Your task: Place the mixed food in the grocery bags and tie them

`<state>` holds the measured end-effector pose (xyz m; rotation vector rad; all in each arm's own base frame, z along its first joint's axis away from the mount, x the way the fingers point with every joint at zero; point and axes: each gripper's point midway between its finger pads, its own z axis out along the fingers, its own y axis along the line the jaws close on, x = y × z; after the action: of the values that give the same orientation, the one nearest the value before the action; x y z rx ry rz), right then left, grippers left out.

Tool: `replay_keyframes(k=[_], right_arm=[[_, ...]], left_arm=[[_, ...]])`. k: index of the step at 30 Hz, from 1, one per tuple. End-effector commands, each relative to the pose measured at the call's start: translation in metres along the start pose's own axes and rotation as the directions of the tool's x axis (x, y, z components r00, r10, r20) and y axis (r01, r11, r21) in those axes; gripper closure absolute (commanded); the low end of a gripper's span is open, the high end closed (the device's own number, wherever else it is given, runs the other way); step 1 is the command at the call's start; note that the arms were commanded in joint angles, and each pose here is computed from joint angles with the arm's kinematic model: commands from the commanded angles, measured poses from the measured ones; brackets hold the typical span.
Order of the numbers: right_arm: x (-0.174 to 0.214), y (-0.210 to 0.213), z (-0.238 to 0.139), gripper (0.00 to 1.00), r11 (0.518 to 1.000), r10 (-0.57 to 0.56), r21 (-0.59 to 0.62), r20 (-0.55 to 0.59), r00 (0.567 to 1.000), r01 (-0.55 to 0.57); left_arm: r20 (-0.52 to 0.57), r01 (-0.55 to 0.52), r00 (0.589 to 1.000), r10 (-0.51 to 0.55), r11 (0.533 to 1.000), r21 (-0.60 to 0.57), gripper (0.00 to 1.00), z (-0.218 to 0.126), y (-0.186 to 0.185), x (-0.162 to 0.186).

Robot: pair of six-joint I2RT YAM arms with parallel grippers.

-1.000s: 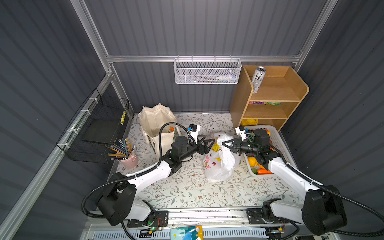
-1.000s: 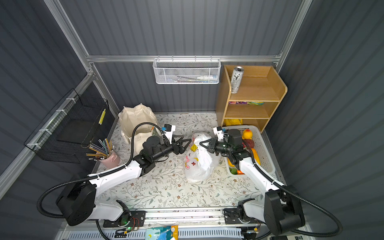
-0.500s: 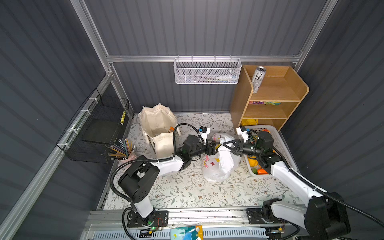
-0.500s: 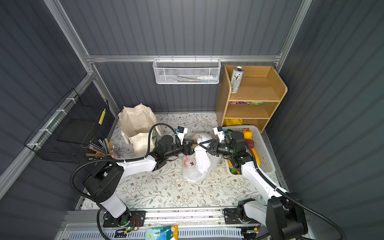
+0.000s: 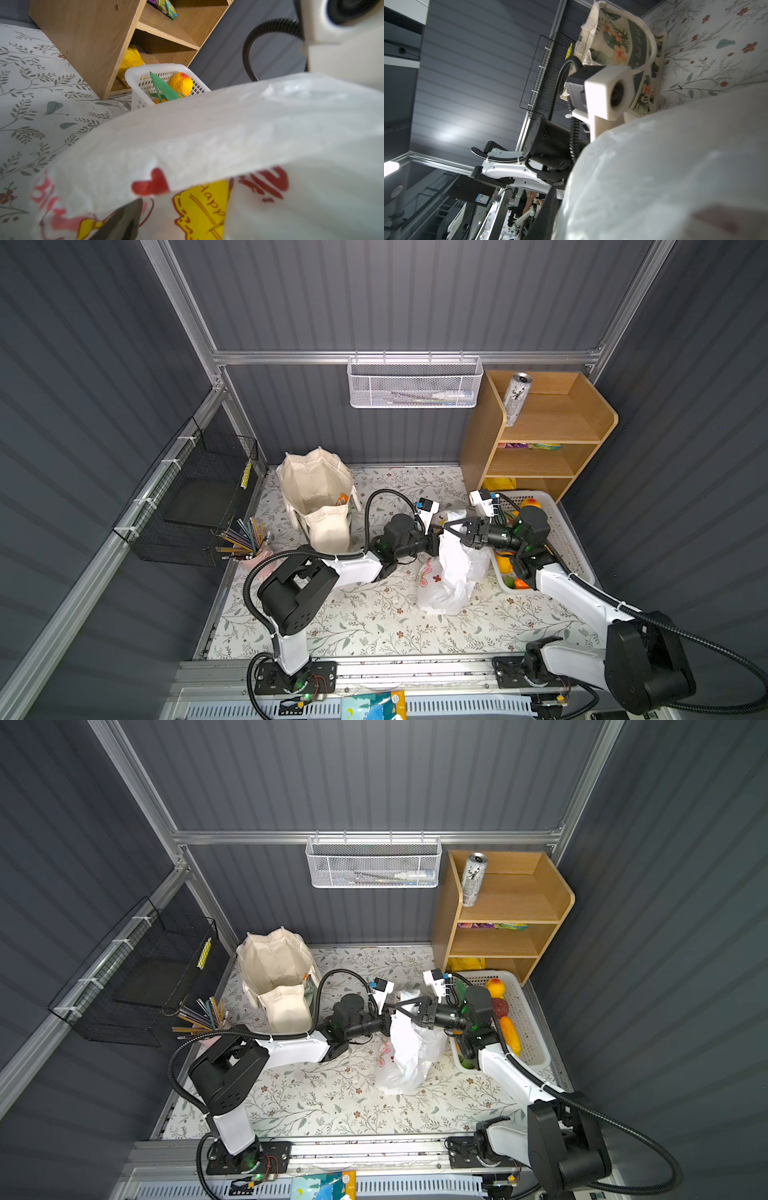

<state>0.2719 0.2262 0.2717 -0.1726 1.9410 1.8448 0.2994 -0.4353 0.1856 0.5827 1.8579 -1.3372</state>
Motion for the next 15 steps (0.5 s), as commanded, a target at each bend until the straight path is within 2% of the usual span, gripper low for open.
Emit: replay_keyframes(k=[1,6,9,12,14,15], right_arm=[[-0.002,0.020,0.002,0.68,0.994,-0.093,-0.063,-0.011,0.996,0.092],[-0.005,0.019,0.007,0.65,0.993,-0.101,-0.067,-0.004,0.995,0.100],[-0.007,0.020,0.009,0.67,0.991,-0.111,-0.072,-0.001,0.994,0.110],[-0.008,0.026,0.008,0.80,0.988,-0.134,-0.084,0.003,0.991,0.133],[-0.008,0.029,0.007,0.97,0.986,-0.139,-0.087,0.001,0.990,0.139],[-0.008,0.030,0.006,1.00,0.986,-0.143,-0.090,-0.001,0.990,0.142]], left_arm=[[-0.012,-0.015,1.000,0.015,0.999,0.037,0.24,0.010,-0.006,0.002],[-0.050,-0.034,0.998,0.036,0.999,0.042,0.24,0.020,-0.011,0.011],[-0.055,-0.037,0.998,0.038,0.999,0.023,0.24,0.021,-0.008,0.011],[-0.036,-0.047,0.998,0.045,0.998,-0.051,0.23,0.013,0.001,0.008],[-0.024,-0.064,0.998,0.061,0.991,-0.122,0.21,0.001,0.009,0.005],[-0.010,-0.070,0.998,0.070,0.986,-0.149,0.20,-0.005,0.011,0.002]])
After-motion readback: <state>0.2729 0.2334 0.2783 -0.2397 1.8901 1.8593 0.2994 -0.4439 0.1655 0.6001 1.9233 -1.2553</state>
